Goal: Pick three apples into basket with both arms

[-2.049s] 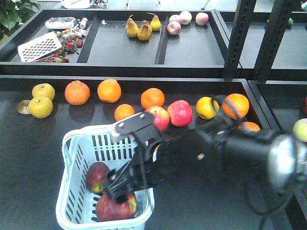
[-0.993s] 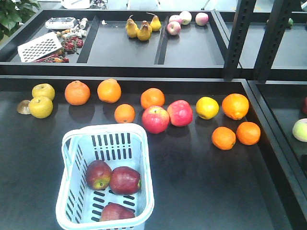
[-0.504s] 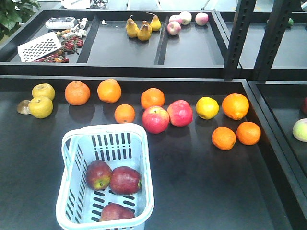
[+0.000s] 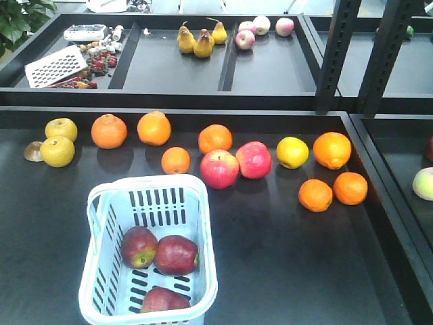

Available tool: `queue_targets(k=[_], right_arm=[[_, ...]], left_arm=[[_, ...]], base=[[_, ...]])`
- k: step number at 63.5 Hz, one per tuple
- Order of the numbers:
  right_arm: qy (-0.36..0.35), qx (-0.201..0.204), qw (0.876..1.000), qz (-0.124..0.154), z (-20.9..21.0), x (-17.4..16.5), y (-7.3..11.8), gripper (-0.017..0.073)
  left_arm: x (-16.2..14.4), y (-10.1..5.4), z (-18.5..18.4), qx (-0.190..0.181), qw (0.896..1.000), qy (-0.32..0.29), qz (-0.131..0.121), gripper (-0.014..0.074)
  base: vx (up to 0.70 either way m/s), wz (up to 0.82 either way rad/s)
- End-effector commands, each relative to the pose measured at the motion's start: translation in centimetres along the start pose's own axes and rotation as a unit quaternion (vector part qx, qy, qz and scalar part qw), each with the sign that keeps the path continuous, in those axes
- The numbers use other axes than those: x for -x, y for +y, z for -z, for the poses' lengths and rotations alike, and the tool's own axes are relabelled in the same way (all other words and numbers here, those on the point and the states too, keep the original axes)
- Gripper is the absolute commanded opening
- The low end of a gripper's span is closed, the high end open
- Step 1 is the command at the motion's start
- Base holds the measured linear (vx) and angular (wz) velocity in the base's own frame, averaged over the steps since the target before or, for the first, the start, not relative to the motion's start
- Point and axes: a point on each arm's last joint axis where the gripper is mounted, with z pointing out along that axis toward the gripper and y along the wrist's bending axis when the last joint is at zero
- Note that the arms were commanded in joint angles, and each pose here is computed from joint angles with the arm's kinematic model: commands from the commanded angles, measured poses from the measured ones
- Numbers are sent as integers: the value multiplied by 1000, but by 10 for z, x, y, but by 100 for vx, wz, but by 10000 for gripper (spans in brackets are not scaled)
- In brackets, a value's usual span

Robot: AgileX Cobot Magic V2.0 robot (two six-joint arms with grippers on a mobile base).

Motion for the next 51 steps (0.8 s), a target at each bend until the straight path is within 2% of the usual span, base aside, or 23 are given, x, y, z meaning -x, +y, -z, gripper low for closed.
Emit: queue_targets(k=[1,23,32,42,51], right_arm=[[-43,-6,999,1,6,11,-1,-8],[-43,-6,999,1,6,11,-1,-8],[-42,-4,999,-1,6,11,-1,-8],[-42,-4,999,-1,6,11,-1,-8],[-42,-4,999,-1,6,11,-1,-8]], left_arm=[[12,1,5,-1,999,-43,3,-8],[12,1,6,-1,999,-44,3,-6],[4,1,13,-14,997,-79,9,-6],[-34,-6,4,-43,988,-145,8,-6],[-79,-9,-10,-48,980,-189,32,-6]], base=[[0,0],[0,0],[0,0],[0,0],[0,0]])
